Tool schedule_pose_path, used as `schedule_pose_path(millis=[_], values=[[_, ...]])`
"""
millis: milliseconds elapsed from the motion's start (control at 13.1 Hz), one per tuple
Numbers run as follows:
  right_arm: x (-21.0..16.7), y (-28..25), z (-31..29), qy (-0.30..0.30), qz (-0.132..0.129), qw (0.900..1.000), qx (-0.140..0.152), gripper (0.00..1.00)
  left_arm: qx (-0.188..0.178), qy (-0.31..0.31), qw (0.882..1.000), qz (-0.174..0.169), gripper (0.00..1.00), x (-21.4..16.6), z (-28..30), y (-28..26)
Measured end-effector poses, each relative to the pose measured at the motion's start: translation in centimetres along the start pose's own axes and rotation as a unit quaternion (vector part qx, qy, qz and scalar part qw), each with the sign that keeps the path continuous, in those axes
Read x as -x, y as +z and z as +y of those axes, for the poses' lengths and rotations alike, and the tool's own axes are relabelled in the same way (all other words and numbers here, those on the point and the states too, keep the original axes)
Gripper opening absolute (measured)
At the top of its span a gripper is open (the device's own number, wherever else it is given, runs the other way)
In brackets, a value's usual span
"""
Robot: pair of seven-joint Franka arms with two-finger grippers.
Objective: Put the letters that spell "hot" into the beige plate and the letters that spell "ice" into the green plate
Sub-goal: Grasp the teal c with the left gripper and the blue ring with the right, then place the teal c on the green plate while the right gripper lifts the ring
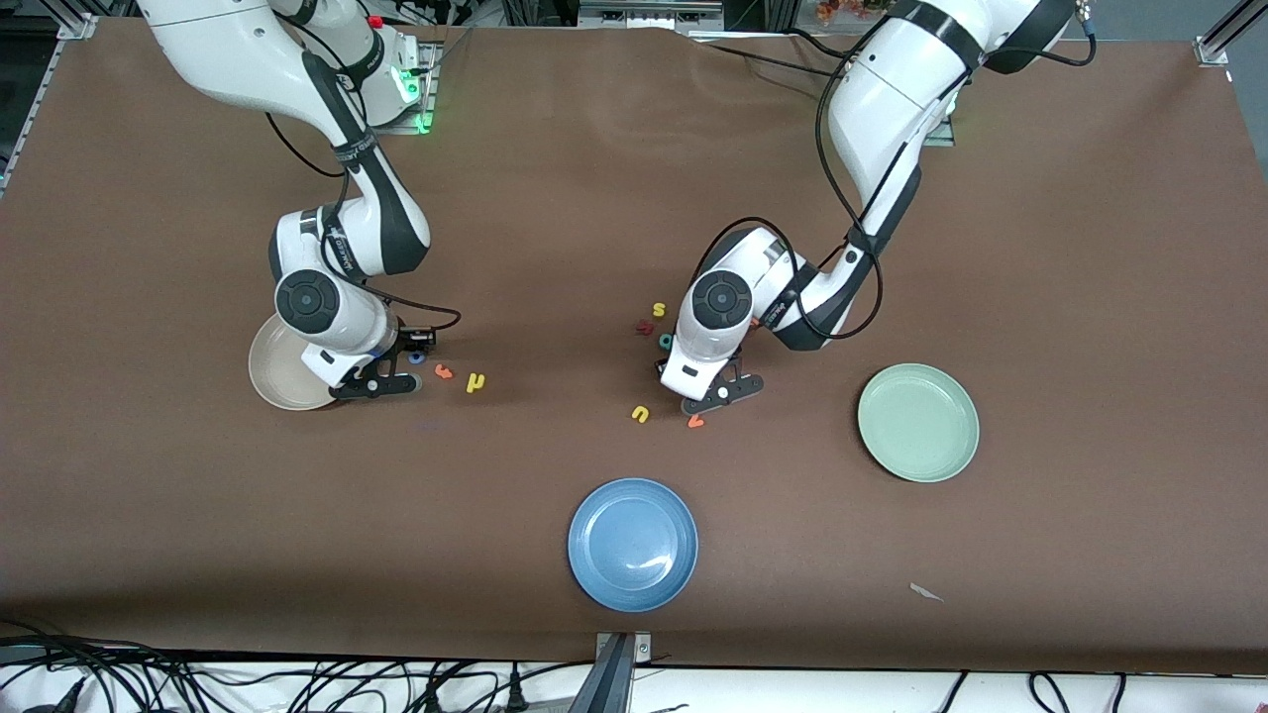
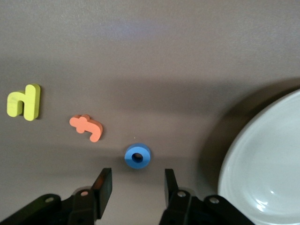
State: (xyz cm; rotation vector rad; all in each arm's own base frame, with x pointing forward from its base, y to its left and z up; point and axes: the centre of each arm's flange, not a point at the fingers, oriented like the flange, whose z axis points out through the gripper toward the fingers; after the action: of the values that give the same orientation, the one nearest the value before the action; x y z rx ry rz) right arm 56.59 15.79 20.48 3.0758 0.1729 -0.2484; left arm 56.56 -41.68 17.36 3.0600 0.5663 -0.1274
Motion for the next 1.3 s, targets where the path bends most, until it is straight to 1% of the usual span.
schedule_pose_path(millis=[76, 153, 305, 458, 611, 763, 839, 1068, 1145, 1221, 1297], values=[[0.0, 0.1, 0.0, -0.002, 0.003, 1.000, -0.001, 0.52, 0.000, 0.000, 1.000, 0.000, 0.41, 0.0, 0.0, 0.0], [-0.1, 0.2, 0.0, -0.003, 0.011, 1.000, -0.002, 0.53, 0.001, 0.000, 1.000, 0.001, 0.29, 0.0, 0.0, -0.1], [-0.2, 0.7, 0.0, -0.010, 0.024, 1.000, -0.003, 0.53, 0.001, 0.000, 1.000, 0.001, 0.28, -0.1, 0.1, -0.1], [-0.1, 1.4, 0.0, -0.012, 0.023, 1.000, -0.003, 0.53, -0.001, -0.003, 1.000, 0.003, 0.28, -0.5, 0.0, -0.7], [0.0, 2.1, 0.0, -0.012, 0.019, 1.000, -0.002, 0.53, -0.020, -0.004, 1.000, 0.002, 0.28, -1.4, -0.3, -2.1], [0.0, 2.5, 0.0, -0.012, 0.020, 1.000, -0.002, 0.53, -0.052, 0.019, 0.998, 0.003, 0.28, -2.8, -1.1, -4.6], [0.0, 2.7, 0.0, -0.012, 0.022, 1.000, -0.002, 0.53, -0.061, 0.031, 0.998, 0.001, 0.28, -3.9, -1.8, -6.1], [0.0, 3.0, 0.0, -0.012, 0.023, 1.000, -0.002, 0.52, -0.063, 0.080, 0.995, -0.003, 0.28, -8.6, -5.8, -9.0], [0.0, 2.9, 0.0, -0.013, 0.024, 1.000, -0.002, 0.49, -0.062, 0.097, 0.993, -0.007, 0.28, -10.5, -7.5, -9.2], [0.0, 2.9, -0.1, -0.014, 0.025, 1.000, -0.003, 0.41, -0.066, 0.112, 0.991, -0.015, 0.28, -12.4, -9.7, -9.3], [0.0, 2.9, -0.1, -0.014, 0.026, 1.000, -0.003, 0.41, -0.071, 0.128, 0.989, -0.026, 0.28, -14.2, -12.1, -9.6]])
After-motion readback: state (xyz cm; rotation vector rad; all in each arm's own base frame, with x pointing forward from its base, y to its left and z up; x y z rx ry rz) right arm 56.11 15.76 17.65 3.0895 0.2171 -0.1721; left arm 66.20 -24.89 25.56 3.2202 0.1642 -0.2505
